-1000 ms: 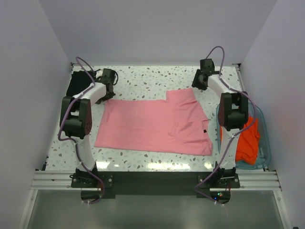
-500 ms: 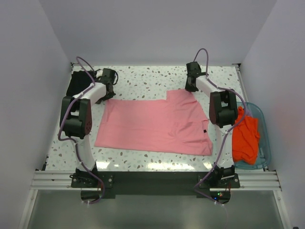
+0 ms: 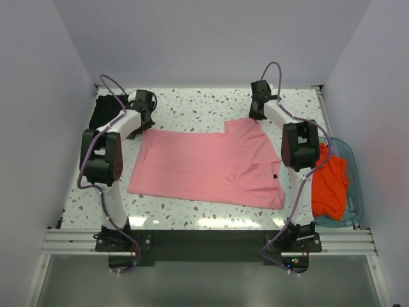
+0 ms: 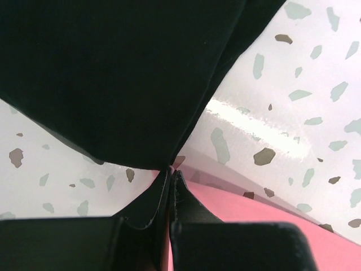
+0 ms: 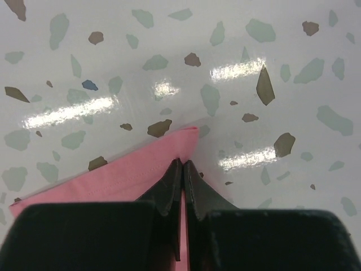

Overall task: Fold and stack the t-shirts
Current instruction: Fold the tshirt

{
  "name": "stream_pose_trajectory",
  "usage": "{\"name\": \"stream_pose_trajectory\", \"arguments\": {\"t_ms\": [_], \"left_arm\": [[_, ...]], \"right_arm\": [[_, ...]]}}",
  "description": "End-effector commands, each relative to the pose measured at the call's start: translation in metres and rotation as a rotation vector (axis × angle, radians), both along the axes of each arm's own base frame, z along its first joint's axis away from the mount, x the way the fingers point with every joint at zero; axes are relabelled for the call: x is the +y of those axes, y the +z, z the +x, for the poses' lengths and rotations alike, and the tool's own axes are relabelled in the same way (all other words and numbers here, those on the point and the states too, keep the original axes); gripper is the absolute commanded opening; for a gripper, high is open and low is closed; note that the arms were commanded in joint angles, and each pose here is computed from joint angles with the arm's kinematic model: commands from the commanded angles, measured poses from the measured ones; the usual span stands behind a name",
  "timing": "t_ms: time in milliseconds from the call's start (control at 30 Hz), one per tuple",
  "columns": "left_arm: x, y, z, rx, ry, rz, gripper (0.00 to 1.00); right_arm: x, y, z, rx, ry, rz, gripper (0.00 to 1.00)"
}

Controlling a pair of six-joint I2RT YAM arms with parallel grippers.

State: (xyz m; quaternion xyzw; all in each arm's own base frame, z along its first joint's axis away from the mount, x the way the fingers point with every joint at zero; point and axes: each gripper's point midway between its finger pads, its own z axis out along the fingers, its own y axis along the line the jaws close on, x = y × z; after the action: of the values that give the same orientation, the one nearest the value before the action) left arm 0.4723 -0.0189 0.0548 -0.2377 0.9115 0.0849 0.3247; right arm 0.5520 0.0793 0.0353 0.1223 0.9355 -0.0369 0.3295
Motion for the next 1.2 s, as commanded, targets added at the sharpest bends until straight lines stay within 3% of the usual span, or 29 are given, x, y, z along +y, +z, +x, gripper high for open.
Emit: {"name": "stream_pose_trajectory", "arguments": {"t_ms": [0,467,733,1167], "left_arm": [[0.004,0.022,0.03,-0.102,-0.007,-0.012,0.0],[0.008,0.021,0.023,-0.11,-0.009,-0.052,0.0],[0.008,0.032,0.005,-0.124,0.005,-0.065,0.0],[0.024,0.016,-0.067,-0.069,0.115,-0.049,0.0]], "right_arm": [[-0.008,0.088,0.025,-0.213,-0.018,0.018,0.0],[-0.02,0.15,-0.02,-0.306,-0.03,0.034,0.0],[-0.027,0.144,-0.081,-0.266,-0.061,0.069,0.0],[-0.011,0.112,-0.185,-0.19,-0.052,0.152,0.0]]}}
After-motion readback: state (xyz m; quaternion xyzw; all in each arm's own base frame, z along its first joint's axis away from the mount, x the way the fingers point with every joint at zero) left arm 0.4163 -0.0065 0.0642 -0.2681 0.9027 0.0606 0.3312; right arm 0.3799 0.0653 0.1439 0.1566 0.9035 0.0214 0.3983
